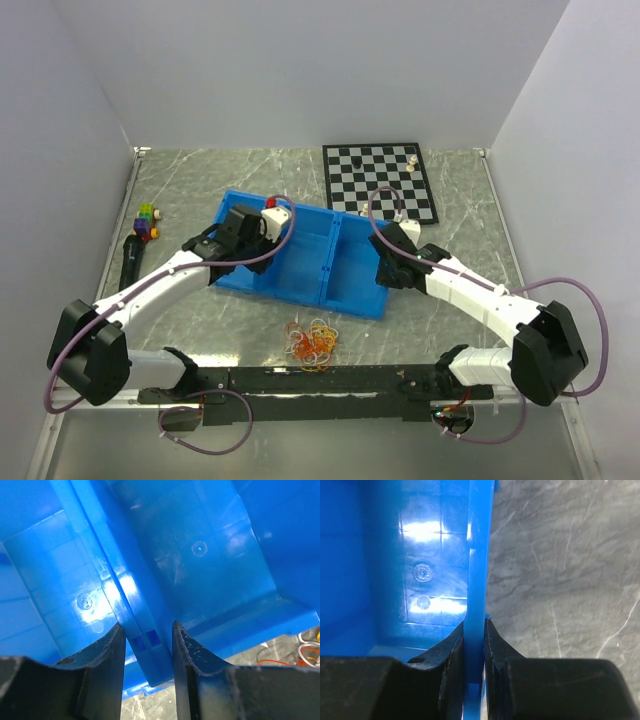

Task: Untangle the cables

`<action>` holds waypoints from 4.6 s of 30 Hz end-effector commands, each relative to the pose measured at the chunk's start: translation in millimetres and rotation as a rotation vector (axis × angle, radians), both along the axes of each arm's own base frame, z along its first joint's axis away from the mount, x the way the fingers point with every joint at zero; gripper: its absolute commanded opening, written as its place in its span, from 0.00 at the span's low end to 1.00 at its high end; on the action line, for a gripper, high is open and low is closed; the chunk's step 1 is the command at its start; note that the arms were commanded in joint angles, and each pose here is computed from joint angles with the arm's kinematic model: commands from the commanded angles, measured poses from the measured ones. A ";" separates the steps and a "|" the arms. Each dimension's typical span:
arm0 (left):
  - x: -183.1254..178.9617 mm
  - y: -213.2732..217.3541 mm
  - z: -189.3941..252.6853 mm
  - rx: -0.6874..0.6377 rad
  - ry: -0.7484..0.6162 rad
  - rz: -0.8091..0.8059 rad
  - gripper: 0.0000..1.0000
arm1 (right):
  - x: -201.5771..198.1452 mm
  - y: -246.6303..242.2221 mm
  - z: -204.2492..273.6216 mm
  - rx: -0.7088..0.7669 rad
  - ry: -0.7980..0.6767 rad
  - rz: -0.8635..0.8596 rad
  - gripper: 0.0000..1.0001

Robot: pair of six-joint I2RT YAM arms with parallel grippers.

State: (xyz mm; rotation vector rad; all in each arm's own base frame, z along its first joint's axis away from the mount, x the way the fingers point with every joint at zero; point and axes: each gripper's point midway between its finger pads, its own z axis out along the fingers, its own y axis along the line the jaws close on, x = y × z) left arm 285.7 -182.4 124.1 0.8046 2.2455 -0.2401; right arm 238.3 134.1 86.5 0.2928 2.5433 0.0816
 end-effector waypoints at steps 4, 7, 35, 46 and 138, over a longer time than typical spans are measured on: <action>-31.1 2.2 -3.1 0.075 0.019 -0.177 0.34 | 32.8 -58.3 -1.4 -0.254 -0.059 -0.140 0.00; -41.6 0.2 -1.4 0.067 0.033 -0.197 0.41 | 33.7 -62.1 -2.8 -0.256 -0.047 -0.160 0.00; -76.9 -11.4 14.5 0.053 0.039 -0.308 0.68 | 31.4 -66.2 -3.9 -0.208 -0.043 -0.129 0.25; 18.1 33.0 77.5 0.118 -0.262 0.089 0.84 | 25.4 -67.5 12.1 -0.173 -0.098 -0.106 0.57; -116.9 2.2 86.1 -0.101 0.046 -0.438 0.96 | -70.5 84.2 73.2 0.402 -0.191 0.421 0.67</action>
